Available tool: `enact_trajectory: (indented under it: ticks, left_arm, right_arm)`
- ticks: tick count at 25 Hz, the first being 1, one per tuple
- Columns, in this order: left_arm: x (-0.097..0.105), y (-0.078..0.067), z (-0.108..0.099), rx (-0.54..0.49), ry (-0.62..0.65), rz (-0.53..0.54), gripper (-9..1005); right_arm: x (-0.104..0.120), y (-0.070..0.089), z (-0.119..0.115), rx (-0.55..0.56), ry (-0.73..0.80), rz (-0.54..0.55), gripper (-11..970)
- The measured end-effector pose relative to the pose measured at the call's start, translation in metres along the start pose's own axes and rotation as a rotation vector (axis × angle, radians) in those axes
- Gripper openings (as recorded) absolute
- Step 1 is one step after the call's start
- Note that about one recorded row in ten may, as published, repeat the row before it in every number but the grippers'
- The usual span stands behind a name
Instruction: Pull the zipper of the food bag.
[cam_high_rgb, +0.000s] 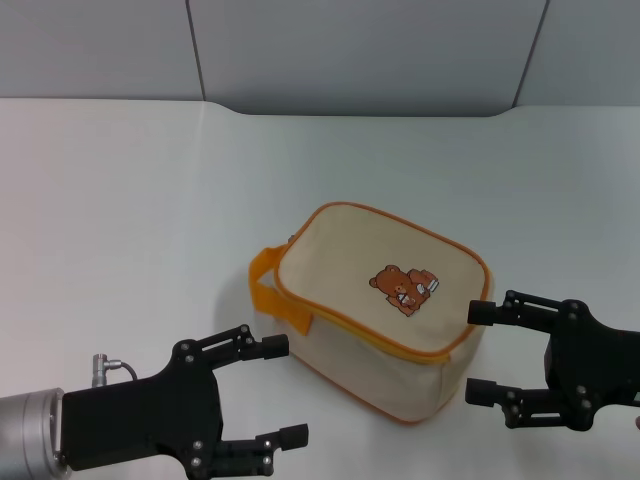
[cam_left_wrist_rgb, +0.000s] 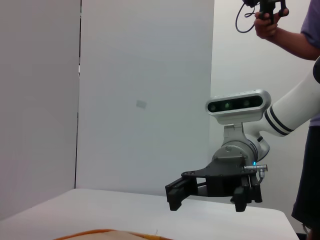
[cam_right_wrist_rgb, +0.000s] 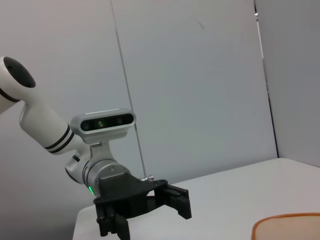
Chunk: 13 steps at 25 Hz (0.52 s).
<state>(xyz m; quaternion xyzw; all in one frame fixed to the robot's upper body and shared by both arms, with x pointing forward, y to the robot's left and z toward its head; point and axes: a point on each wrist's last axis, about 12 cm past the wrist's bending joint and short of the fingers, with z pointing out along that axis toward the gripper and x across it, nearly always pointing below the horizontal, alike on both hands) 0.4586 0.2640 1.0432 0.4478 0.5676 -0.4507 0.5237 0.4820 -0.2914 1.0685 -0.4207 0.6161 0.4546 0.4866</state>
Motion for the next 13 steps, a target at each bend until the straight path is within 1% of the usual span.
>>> enact_trajectory:
  ticks: [13]
  left_arm:
    - [0.0009, -0.0005, 0.0004, -0.009, -0.002, -0.001, 835]
  right_arm:
    - [-0.0003, -0.0012, 0.0019, 0.005, 0.000, -0.001, 838]
